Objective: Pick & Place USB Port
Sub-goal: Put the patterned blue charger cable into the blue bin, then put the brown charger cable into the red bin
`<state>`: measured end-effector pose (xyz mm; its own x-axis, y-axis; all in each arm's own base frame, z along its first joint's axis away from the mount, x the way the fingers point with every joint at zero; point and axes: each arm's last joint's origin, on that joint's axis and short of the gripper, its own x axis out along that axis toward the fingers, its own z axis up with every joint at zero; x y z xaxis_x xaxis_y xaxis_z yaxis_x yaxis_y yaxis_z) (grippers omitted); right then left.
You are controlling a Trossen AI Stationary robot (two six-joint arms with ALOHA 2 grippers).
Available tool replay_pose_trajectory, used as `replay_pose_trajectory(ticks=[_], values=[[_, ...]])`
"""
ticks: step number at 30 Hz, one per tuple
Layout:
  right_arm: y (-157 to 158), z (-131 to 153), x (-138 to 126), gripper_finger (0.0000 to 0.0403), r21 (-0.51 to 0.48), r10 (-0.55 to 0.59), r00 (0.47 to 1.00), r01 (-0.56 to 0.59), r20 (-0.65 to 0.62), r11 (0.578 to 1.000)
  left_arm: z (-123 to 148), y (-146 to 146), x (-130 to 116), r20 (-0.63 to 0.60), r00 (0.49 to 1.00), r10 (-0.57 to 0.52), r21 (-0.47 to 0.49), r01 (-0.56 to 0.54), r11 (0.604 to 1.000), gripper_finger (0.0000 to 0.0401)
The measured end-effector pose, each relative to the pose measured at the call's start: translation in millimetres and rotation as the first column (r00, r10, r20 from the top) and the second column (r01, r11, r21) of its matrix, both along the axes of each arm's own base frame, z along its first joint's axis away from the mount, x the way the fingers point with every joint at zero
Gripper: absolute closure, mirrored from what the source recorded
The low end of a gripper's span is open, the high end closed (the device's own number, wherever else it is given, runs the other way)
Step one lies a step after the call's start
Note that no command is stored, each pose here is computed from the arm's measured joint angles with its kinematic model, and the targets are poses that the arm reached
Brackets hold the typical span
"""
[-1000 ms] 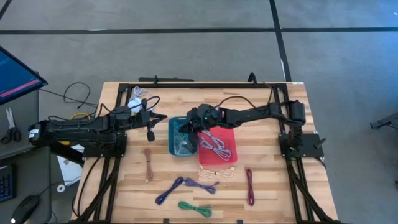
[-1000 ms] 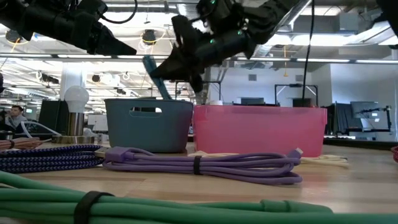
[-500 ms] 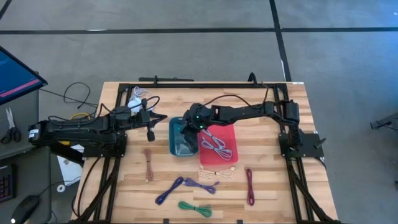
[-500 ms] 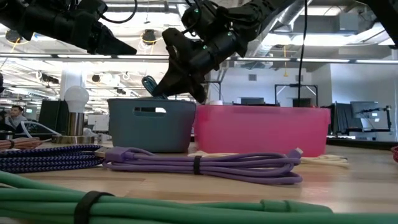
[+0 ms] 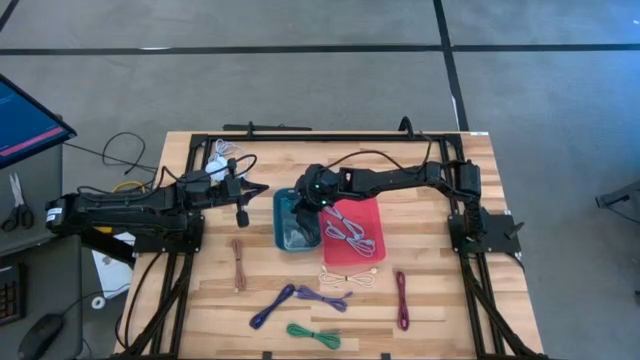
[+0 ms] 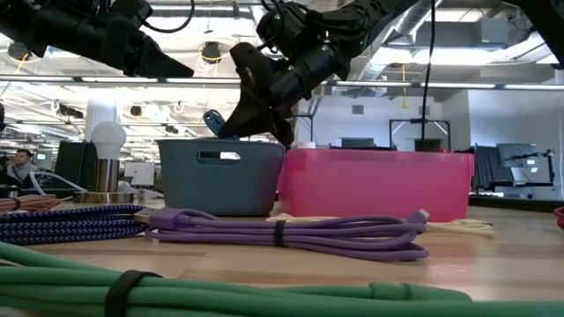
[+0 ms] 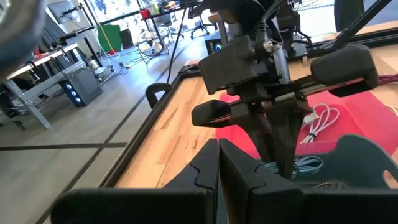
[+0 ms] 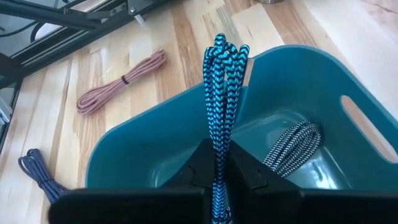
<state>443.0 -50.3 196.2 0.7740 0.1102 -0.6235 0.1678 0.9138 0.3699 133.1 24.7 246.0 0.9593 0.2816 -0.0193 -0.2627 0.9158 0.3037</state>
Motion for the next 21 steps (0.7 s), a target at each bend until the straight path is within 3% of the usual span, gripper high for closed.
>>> replay_pose_trajectory(ticks=[21], values=[[-1.8, 4.2, 1.5, 0.0270, -0.059, 0.039, 0.998, -0.036, 0.044, 0.998, 0.1, 0.0, 0.0, 0.001, 1.000, 0.000, 0.000, 0.000, 1.000, 0.0389]])
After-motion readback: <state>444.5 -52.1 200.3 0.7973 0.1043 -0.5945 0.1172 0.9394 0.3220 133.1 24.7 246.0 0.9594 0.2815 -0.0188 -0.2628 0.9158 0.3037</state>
